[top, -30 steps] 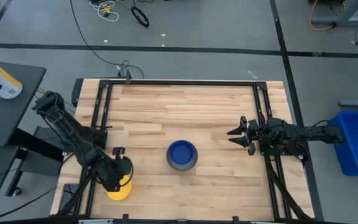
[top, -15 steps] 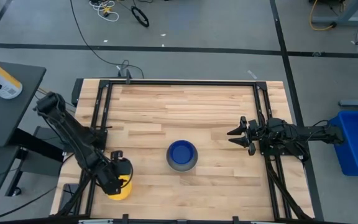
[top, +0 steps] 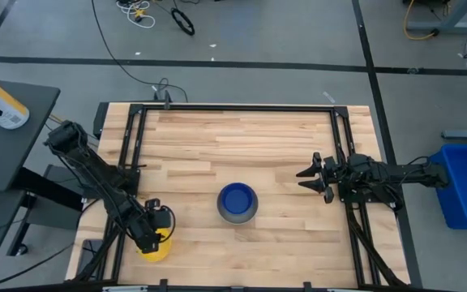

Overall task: Nest bowls inside each other
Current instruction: Stack the yellow bowl on the blue bowl

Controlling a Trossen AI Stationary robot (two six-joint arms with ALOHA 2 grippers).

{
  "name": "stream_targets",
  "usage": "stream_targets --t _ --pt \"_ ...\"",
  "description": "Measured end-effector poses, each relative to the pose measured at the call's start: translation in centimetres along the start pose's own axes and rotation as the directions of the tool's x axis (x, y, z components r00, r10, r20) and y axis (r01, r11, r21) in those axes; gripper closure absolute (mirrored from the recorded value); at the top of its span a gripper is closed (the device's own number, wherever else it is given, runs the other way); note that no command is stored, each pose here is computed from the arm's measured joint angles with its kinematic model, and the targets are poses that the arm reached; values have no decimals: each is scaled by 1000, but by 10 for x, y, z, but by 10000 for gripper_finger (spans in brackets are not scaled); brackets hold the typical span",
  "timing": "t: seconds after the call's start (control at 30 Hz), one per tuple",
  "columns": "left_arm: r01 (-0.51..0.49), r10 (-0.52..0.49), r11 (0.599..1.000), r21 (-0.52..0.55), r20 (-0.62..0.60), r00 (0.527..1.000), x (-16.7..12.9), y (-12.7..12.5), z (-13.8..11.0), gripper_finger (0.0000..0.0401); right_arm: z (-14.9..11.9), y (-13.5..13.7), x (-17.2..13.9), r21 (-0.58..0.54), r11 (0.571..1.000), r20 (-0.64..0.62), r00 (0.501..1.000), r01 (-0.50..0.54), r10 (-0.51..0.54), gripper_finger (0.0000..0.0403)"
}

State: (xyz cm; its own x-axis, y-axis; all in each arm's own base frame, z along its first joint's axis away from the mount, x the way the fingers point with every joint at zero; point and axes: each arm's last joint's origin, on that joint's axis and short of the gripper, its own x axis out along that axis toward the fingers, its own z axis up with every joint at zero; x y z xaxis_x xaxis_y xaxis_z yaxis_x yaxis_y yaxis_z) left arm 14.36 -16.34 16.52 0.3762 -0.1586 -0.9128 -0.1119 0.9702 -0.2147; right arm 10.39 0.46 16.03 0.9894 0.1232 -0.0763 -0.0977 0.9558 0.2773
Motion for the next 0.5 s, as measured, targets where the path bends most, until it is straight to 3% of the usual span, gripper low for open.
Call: stream_targets --t 0.1,0.2,0.37,0.5 --pt "-10 10 1000 7 14 1000 1 1 0 196 0 0 0 1 1000 -1 1000 1 -1 239" --pt "-14 13 999 34 19 1000 1 1 0 236 0 0 0 0 1000 -2 1000 1 -1 240" --pt "-33 31 998 59 33 999 4 5 -3 376 0 0 0 0 1000 -2 1000 1 -1 237" --pt "-34 27 997 64 107 994 8 7 -3 393 0 0 0 0 1000 -2 1000 1 -1 235"
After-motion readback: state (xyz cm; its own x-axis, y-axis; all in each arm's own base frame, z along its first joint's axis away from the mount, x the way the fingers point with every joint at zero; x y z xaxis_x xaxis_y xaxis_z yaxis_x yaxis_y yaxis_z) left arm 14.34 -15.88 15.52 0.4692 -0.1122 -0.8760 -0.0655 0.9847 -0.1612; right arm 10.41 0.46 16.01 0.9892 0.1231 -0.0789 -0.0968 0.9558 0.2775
